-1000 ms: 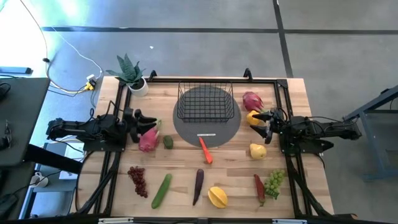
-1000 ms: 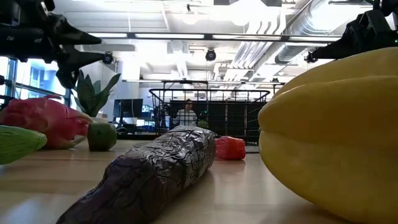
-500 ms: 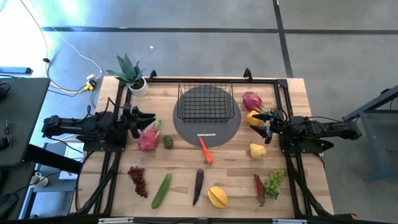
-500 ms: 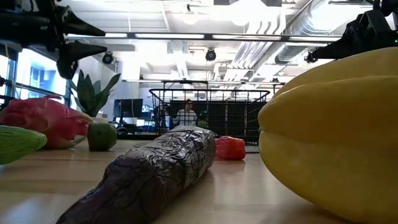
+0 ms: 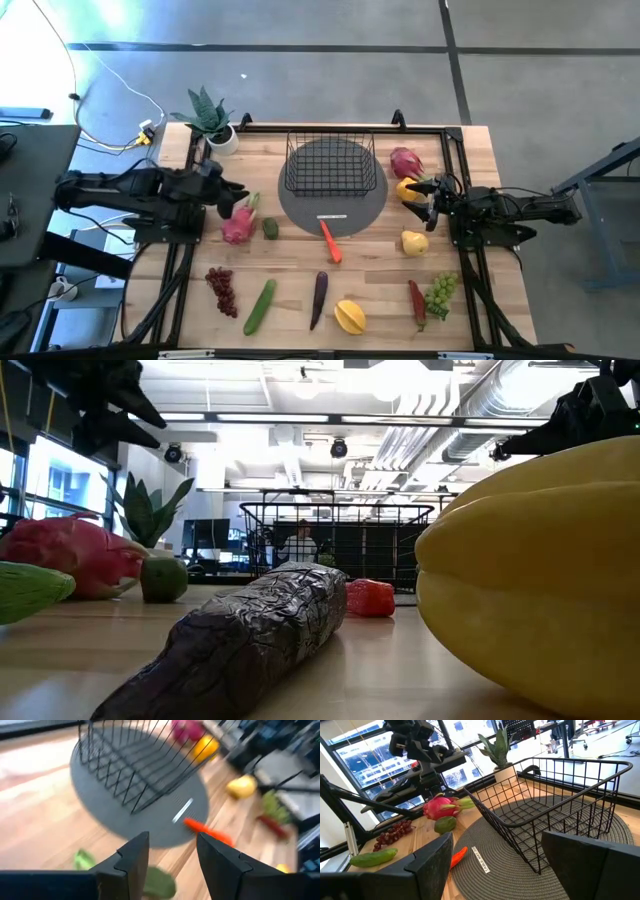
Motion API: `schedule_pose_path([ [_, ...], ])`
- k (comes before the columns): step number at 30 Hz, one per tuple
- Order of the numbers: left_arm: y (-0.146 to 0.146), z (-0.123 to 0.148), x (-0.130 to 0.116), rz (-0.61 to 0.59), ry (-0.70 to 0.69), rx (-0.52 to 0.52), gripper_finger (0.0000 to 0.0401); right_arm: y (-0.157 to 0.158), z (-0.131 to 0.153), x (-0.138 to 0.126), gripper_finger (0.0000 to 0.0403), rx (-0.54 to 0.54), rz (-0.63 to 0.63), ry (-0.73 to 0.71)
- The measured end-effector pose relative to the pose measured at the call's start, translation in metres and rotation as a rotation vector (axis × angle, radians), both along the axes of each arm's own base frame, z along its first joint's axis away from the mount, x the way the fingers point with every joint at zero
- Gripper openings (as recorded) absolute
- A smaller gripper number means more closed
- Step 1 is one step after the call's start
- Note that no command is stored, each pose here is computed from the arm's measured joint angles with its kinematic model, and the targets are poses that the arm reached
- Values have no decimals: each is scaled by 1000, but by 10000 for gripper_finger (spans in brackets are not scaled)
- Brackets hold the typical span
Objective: Build produce basket
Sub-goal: Put the left pink dragon fruit into the black wire basket
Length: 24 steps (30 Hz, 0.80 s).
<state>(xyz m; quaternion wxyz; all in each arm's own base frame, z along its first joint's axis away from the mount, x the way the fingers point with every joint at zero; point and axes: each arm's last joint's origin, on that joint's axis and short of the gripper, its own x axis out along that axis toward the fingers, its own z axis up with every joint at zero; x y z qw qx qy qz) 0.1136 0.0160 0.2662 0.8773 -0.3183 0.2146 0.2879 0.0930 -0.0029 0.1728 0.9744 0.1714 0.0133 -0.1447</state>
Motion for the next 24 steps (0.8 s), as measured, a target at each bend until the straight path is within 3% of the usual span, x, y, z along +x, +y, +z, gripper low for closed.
schedule_pose_path([
  [10, -1, -1, 16, 81, 318, -193, 154, 0, 0, 0, 286, 0, 0, 0],
  [24, -3, -7, 23, 198, 420, -392, 167, 0, 0, 0, 286, 0, 1, 0],
])
